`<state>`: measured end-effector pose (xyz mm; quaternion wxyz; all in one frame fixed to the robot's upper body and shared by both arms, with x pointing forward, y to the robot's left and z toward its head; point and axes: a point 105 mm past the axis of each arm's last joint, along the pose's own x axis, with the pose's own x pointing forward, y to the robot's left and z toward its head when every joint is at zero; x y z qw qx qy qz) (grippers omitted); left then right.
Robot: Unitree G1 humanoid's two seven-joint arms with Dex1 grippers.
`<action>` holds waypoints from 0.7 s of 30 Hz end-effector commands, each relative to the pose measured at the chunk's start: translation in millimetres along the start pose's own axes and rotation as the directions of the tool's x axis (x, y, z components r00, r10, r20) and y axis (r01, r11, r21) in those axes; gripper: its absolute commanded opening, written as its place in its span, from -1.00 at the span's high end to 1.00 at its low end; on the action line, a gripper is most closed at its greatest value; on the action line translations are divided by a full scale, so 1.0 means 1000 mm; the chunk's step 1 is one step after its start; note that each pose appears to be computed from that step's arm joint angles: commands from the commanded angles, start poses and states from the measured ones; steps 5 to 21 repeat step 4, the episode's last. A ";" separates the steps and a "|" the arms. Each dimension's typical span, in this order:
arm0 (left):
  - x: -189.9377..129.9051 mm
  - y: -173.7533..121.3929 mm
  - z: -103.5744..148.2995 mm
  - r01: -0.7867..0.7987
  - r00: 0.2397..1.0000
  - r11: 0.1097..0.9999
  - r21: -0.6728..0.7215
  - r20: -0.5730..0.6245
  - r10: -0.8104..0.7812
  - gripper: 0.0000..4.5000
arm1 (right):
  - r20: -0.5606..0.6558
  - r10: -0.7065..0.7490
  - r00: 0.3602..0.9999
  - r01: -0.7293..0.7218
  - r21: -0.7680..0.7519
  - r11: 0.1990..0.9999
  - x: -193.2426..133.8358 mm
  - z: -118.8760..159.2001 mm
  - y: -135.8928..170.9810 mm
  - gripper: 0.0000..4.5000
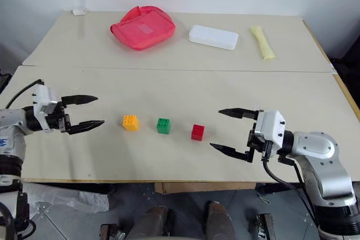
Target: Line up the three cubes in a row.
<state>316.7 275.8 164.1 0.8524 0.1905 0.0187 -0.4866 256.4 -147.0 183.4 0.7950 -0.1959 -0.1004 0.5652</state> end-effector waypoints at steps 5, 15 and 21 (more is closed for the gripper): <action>-0.018 -0.001 0.004 -0.059 0.998 0.998 0.026 0.002 0.059 -1.00 | -0.003 -0.010 1.000 0.010 -0.017 1.000 -0.004 -0.003 -0.009 -1.00; -0.018 -0.001 0.004 -0.059 0.998 0.998 0.026 0.002 0.059 -1.00 | -0.003 -0.010 1.000 0.010 -0.017 1.000 -0.004 -0.003 -0.009 -1.00; -0.018 -0.001 0.004 -0.059 0.998 0.998 0.026 0.002 0.059 -1.00 | -0.003 -0.010 1.000 0.010 -0.017 1.000 -0.004 -0.003 -0.009 -1.00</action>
